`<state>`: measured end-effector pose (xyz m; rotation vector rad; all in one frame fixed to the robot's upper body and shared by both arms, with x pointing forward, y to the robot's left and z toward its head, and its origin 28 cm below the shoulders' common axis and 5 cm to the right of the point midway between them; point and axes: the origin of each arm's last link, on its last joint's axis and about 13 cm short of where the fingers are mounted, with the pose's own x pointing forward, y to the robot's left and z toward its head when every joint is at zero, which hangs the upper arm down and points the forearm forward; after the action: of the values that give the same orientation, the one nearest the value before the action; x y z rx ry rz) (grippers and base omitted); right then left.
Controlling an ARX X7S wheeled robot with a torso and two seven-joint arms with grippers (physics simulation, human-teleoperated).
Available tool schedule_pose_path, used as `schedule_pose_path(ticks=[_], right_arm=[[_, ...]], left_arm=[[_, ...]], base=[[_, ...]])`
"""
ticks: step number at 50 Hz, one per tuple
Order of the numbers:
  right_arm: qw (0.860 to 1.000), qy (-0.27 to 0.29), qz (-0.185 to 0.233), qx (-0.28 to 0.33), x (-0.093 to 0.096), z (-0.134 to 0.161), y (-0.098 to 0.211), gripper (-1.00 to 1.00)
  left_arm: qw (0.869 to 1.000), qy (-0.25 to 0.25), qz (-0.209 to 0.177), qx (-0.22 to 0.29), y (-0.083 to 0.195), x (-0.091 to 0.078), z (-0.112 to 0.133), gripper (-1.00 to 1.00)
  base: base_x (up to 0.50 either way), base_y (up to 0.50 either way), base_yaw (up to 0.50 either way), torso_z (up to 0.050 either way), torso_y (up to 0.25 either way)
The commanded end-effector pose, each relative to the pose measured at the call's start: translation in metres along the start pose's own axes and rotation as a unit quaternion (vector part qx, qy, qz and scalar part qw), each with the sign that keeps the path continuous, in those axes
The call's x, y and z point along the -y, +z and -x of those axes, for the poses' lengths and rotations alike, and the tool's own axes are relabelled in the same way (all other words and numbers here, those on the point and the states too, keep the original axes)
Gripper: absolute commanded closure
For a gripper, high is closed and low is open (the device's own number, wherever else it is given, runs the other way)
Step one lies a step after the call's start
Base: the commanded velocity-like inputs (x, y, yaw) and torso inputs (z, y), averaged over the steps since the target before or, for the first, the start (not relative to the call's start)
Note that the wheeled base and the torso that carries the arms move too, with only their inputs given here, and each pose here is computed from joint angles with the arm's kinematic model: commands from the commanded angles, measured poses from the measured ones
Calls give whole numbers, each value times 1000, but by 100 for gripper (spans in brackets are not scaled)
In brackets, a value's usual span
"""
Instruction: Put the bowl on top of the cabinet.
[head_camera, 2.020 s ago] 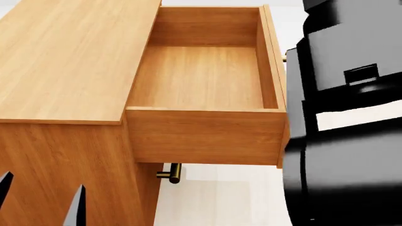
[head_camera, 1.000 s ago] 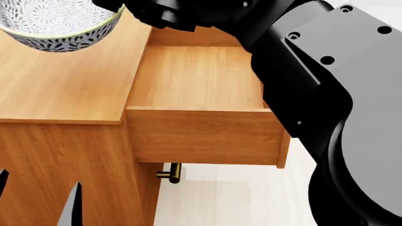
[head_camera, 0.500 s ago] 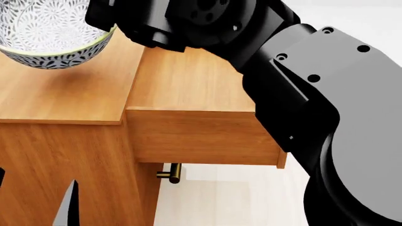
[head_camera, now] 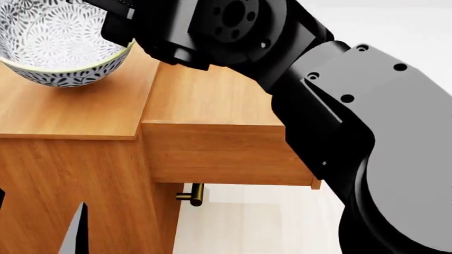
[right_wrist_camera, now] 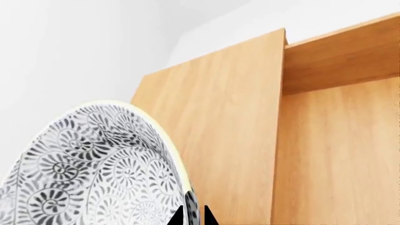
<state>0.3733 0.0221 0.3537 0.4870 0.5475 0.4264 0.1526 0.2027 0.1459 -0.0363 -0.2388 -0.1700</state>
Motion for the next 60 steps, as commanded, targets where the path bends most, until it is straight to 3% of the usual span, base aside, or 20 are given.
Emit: schedule_pose_path(ticks=[1, 34, 35, 60], right_arm=[[999, 38, -4, -3, -10, 0, -2, 100], [999, 39, -12, -1, -7, -4, -5, 100], [999, 39, -9, -2, -7, -4, -5, -100], [999, 48, -14, 4, -13, 5, 5, -100]], left_arm=[[999, 41, -3, 25, 5, -3, -4, -100], [999, 41, -3, 26, 5, -4, -4, -100], [999, 42, -3, 26, 5, -4, -4, -100], [999, 40, -3, 25, 4, -4, -5, -100]], base=[[0, 0, 0, 0, 0], [0, 0, 0, 0, 0], [0, 0, 0, 0, 0], [0, 0, 0, 0, 0]])
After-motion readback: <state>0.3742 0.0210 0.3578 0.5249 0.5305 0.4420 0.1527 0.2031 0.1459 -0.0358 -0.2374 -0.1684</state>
